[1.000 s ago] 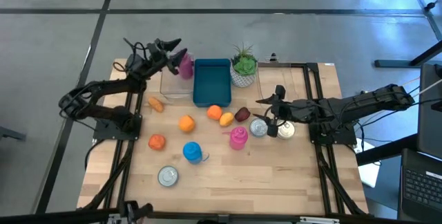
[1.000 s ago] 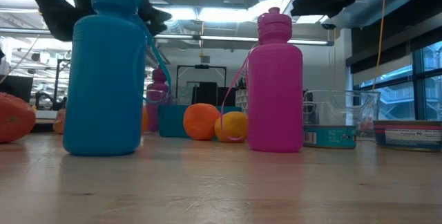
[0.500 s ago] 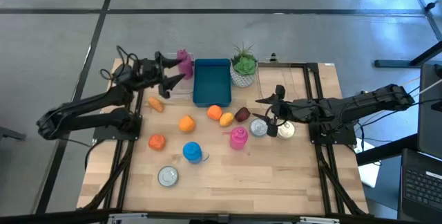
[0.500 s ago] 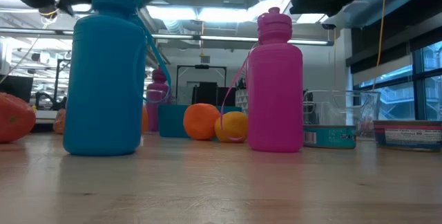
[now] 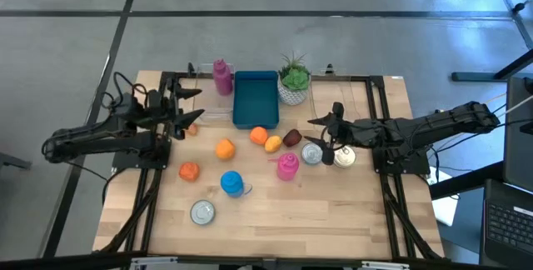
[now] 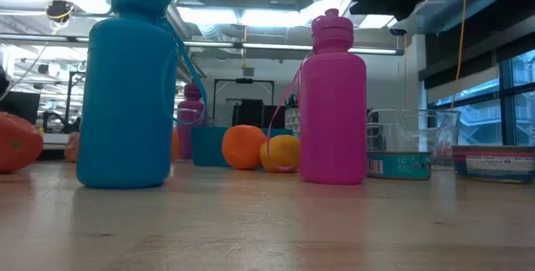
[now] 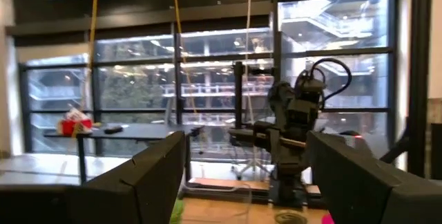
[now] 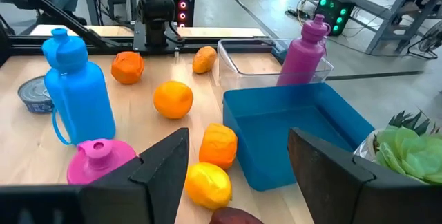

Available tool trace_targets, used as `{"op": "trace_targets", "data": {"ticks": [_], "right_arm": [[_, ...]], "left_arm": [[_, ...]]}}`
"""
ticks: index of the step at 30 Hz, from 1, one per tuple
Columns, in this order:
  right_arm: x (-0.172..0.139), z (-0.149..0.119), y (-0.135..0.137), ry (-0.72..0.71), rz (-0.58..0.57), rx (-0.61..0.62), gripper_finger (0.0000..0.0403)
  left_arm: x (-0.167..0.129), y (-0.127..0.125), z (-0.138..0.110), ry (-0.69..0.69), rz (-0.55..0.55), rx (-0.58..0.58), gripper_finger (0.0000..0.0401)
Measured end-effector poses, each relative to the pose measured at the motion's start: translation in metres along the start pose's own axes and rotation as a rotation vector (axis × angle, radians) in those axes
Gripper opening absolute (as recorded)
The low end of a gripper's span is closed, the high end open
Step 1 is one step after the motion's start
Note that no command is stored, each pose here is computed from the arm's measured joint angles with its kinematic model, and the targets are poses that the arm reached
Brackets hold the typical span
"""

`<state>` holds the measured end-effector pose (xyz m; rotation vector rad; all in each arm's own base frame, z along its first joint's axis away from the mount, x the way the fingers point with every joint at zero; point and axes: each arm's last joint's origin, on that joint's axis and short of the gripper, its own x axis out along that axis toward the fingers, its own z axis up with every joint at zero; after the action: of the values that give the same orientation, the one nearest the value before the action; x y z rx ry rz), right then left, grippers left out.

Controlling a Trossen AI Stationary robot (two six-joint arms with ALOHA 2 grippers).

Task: Pick & Place Food Item
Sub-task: Put the left mango into the right transparent bin

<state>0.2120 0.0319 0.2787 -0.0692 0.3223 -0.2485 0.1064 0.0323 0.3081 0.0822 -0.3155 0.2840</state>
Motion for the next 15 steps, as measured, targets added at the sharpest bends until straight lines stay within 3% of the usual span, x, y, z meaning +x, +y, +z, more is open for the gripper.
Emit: {"op": "trace_targets", "data": {"ticks": [6,15], "right_arm": [[0.002,0.0,0.001,-0.001,0.0,-0.002,0.0242],[0.02,-0.006,0.009,0.017,-0.002,-0.119,0.0242]], "left_arm": [[0.001,-0.015,-0.001,0.016,-0.029,0.037,0.0292],[0.013,-0.051,-0.016,0.104,-0.23,0.049,0.0292]]}}
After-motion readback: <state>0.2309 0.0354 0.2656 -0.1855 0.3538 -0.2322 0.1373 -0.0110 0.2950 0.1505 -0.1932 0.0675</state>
